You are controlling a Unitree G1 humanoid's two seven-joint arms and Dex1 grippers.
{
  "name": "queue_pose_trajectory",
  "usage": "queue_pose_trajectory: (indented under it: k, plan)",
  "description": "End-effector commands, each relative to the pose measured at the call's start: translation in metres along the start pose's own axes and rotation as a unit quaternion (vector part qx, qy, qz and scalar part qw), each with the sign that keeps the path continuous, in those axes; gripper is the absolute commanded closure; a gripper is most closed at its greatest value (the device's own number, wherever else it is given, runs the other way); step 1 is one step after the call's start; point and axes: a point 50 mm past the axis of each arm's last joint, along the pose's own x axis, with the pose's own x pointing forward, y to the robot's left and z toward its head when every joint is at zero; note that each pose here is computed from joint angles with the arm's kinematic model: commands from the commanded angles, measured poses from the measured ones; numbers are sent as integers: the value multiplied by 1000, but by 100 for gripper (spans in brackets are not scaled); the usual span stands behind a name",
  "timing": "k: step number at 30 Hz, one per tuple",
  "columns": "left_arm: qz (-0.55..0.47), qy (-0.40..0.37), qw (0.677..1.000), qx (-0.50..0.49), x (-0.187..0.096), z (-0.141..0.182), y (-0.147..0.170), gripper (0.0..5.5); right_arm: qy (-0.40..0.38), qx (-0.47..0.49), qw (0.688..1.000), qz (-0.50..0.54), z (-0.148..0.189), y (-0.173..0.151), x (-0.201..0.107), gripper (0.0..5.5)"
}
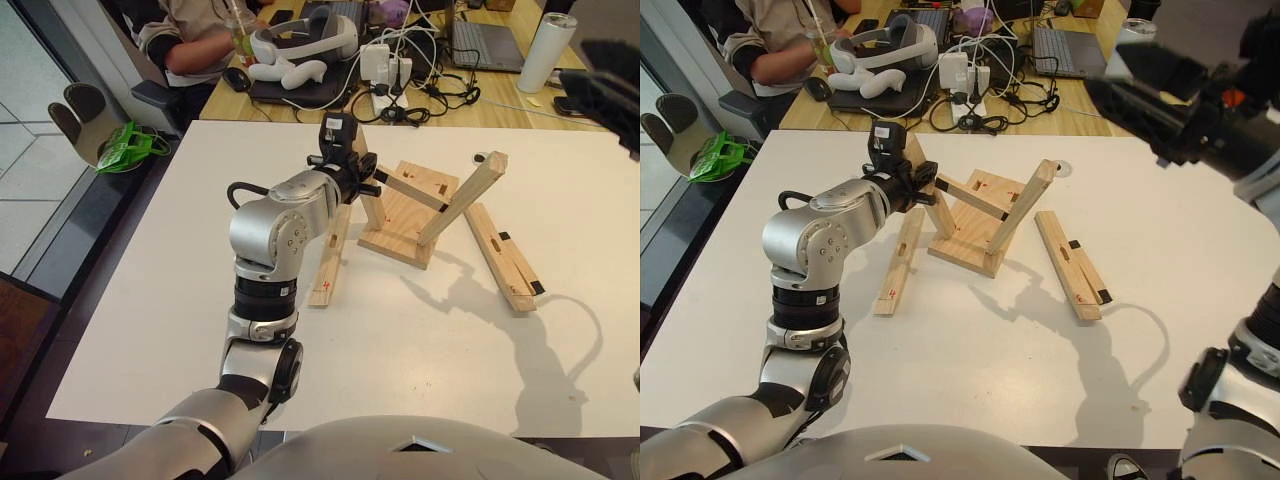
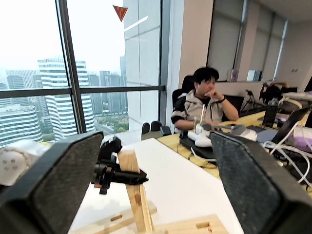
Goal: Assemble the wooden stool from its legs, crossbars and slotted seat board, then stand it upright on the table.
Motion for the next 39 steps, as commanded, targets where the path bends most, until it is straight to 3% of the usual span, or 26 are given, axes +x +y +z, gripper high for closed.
queue_pose_trajectory:
  k: [1,9,18,29,39]
  plan:
    - [13,37,999,0,2,-12,8,447,73,5,997,32,-16,2,-6,142]
    - [3,33,999,-4,4,-10,2,447,150,-17,987,58,-49,4,0,142]
    - [-6,34,999,-1,5,-10,-3,447,136,-28,989,43,-68,-5,16,142]
    - [-13,34,999,3,6,-9,-5,447,126,-35,990,44,-72,-11,24,340]
    - [-10,40,999,2,9,-10,0,447,184,-71,976,91,-86,0,24,346]
